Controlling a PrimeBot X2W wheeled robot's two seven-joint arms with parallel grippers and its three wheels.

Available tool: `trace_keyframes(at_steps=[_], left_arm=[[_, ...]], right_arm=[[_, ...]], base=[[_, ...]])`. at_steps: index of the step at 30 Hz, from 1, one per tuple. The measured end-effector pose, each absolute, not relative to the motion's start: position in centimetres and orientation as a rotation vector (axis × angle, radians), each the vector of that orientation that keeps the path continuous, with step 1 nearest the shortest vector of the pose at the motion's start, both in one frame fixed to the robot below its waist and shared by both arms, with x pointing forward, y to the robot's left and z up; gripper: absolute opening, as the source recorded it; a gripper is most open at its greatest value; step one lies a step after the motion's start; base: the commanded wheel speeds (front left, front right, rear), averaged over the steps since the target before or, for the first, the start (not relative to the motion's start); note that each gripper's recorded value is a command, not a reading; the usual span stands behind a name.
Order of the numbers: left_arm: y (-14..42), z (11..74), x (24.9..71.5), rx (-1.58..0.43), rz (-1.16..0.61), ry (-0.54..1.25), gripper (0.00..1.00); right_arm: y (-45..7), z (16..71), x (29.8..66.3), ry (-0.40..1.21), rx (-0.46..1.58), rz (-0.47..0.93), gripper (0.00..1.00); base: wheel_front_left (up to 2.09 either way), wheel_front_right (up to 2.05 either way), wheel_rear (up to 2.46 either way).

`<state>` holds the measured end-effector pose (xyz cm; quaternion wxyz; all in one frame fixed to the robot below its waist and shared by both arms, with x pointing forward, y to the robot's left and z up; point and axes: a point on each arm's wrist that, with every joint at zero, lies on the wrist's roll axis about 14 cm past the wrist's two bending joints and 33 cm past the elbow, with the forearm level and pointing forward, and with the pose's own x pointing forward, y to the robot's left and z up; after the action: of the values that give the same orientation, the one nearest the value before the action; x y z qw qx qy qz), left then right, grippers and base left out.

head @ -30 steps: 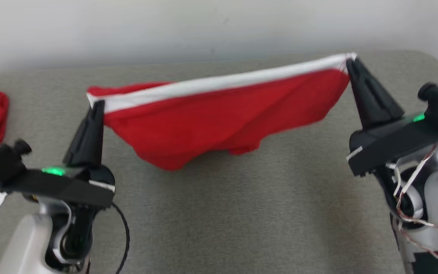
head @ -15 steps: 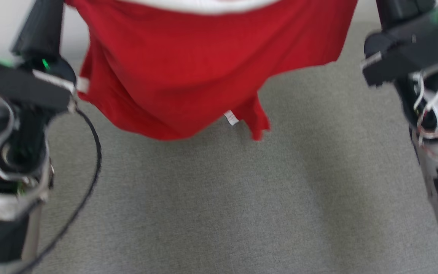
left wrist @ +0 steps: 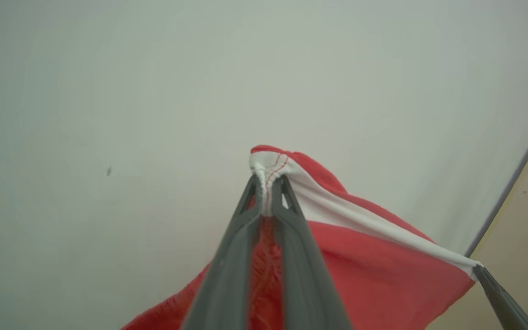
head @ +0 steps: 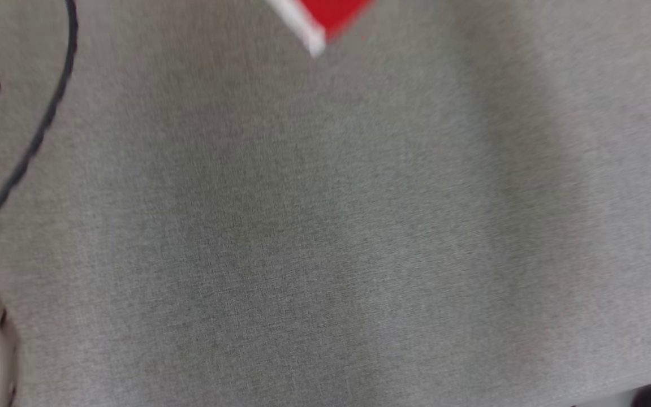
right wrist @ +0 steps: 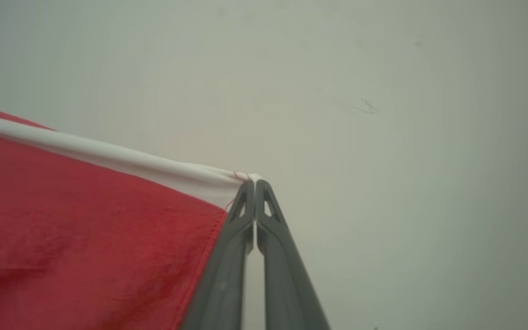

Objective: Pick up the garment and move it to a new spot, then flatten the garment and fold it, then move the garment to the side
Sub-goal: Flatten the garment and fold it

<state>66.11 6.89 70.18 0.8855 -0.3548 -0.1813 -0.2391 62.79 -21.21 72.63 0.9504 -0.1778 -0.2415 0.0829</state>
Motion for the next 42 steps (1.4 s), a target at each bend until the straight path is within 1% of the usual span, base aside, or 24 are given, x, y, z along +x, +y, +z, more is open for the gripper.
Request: trace_keyframes(at_steps=[5,8,10,12,15,18,23,26,29,32,38,42], left_arm=[[6.8,70.5,67.0,-0.774,-0.529,-0.503,0.0],[6.9,69.7,67.2,-0.764,-0.542,-0.507,0.0],[7.3,68.9,67.3,-0.762,-0.542,-0.501,0.0],[7.7,67.0,67.4,-0.748,-0.528,-0.463,0.0],[7.7,62.2,66.9,-0.717,-0.508,-0.356,0.0],[7.8,58.8,65.8,-0.705,-0.497,-0.27,0.0],[9.2,55.2,62.7,-0.715,-0.451,-0.195,0.0],[9.7,54.0,60.1,-0.736,-0.437,-0.16,0.0],[9.5,52.8,57.0,-0.756,-0.437,-0.109,0.0],[9.5,51.5,53.9,-0.733,-0.423,-0.052,0.0],[9.1,49.5,48.4,-0.663,-0.388,0.04,0.0],[9.4,48.4,45.6,-0.633,-0.348,0.085,0.0]], right_arm=[[-20.6,72.2,65.2,-0.53,-0.439,0.173,0.0],[-19.0,73.0,65.3,-0.592,-0.469,0.206,0.0],[-18.1,72.3,65.4,-0.599,-0.489,0.235,0.0],[-17.5,69.6,65.7,-0.553,-0.499,0.269,0.0],[-17.3,64.4,65.8,-0.439,-0.483,0.313,0.0],[-17.1,61.6,65.2,-0.373,-0.462,0.348,0.0],[-18.0,60.6,63.1,-0.335,-0.444,0.363,0.0],[-18.5,60.0,61.3,-0.309,-0.448,0.368,0.0],[-19.7,58.2,59.1,-0.239,-0.464,0.372,0.0],[-20.4,56.1,56.9,-0.126,-0.473,0.377,0.0],[-22.5,53.2,52.3,0.109,-0.378,0.316,0.0],[-23.1,50.8,48.1,0.284,-0.305,0.286,0.0]], base=[[0.0,0.0,0.0],[0.0,0.0,0.0],[0.0,0.0,0.0],[0.0,0.0,0.0],[0.0,0.0,0.0],[0.0,0.0,0.0],[0.0,0.0,0.0],[0.0,0.0,0.0],[0.0,0.0,0.0],[0.0,0.0,0.0],[0.0,0.0,0.0],[0.0,0.0,0.0]])
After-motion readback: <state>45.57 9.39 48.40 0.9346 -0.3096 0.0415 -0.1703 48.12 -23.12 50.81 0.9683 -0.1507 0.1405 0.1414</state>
